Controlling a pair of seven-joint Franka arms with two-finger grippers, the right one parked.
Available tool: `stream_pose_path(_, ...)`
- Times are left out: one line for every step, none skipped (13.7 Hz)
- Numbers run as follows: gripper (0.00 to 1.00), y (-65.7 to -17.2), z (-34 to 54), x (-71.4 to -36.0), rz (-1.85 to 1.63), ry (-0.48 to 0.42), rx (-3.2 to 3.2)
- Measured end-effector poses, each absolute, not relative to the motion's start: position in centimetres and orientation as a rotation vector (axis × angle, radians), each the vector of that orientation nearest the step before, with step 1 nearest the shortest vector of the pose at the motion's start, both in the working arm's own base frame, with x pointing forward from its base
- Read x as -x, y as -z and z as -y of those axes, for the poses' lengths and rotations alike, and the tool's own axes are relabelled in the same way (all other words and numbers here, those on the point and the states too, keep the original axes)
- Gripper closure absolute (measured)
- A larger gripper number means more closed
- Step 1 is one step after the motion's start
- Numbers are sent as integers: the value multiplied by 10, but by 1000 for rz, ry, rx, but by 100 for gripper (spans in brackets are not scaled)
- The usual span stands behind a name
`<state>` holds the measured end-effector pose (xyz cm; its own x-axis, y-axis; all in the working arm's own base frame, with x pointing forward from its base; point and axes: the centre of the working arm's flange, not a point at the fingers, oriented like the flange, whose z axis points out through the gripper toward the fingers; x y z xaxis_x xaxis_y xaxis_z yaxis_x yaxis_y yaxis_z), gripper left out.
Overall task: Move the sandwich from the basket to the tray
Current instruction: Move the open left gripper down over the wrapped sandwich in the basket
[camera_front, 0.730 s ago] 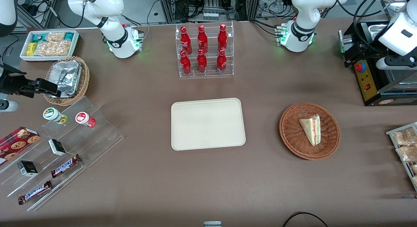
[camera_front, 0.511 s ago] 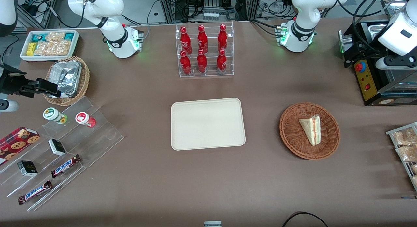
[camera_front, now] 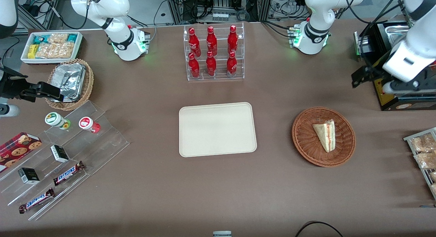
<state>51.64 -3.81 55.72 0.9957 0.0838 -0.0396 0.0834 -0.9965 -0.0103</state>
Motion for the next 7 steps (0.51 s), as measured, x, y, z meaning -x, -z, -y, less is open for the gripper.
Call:
stream_pose_path(0,-531,38,-519,262,-45,3122)
stream_pose_path(0,-510,38,-520,346,-27,3115)
stream_pose_path(0,-488,37,-520,409,5,3112)
stream_pose_path(0,-466,37,-518,446,29,3110)
stream_pose_path(0,-445,36,-515,468,41,3108)
stream_pose_path(0,-427,36,-511,479,34,3106)
stream_pose_path(0,-413,35,-511,483,20,3105)
